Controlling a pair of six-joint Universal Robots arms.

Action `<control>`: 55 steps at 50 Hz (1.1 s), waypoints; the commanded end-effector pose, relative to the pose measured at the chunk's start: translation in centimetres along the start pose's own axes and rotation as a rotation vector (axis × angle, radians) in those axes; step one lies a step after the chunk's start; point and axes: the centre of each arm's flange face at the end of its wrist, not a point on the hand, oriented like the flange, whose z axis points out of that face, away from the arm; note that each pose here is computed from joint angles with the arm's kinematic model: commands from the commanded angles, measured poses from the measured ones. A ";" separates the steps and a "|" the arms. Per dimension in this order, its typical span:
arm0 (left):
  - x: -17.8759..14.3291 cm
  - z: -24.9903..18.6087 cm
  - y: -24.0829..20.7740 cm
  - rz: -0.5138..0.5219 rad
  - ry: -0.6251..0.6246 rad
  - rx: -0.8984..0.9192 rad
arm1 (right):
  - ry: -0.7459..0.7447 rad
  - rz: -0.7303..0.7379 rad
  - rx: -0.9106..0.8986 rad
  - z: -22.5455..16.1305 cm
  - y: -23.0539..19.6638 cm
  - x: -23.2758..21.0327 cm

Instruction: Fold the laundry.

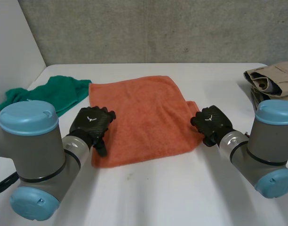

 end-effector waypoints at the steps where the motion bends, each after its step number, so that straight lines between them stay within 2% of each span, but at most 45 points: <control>1: -1.9 0.5 0.1 -0.017 -0.060 -0.033 | 0.081 -0.038 -0.132 1.7 2.6 0.5; 5: -3.0 0.8 -0.2 -0.020 -0.105 -0.045 | 0.115 -0.041 -0.087 1.5 1.7 1.0; 16: -6.5 2.4 -1.6 -0.045 -0.185 -0.006 | 0.181 -0.049 0.142 -2.4 -5.6 2.4; 22: -7.9 4.1 -2.3 -0.027 -0.167 0.039 | 0.136 -0.022 0.286 -5.1 -10.2 2.2; 28: -8.0 5.9 -4.2 0.037 -0.126 0.124 | 0.058 -0.053 0.482 -8.4 -15.2 1.4; 32: -7.1 7.1 -6.5 0.095 -0.079 0.211 | 0.001 -0.077 0.580 -11.2 -18.0 0.7; 36: -4.6 8.3 -8.2 0.140 0.000 0.277 | -0.027 -0.083 0.628 -13.4 -19.8 0.7; 42: 1.1 8.7 -7.6 0.184 0.203 0.196 | -0.053 -0.059 0.664 -15.5 -21.2 0.9; 44: 3.5 8.2 -6.4 0.196 0.314 0.123 | -0.055 -0.048 0.667 -15.7 -21.3 1.1; 48: 6.4 7.2 -4.7 0.212 0.475 0.030 | -0.040 -0.029 0.659 -15.2 -21.0 1.6; 55: 6.7 7.2 -4.9 0.194 0.517 0.008 | 0.015 0.000 0.619 -13.0 -20.0 3.6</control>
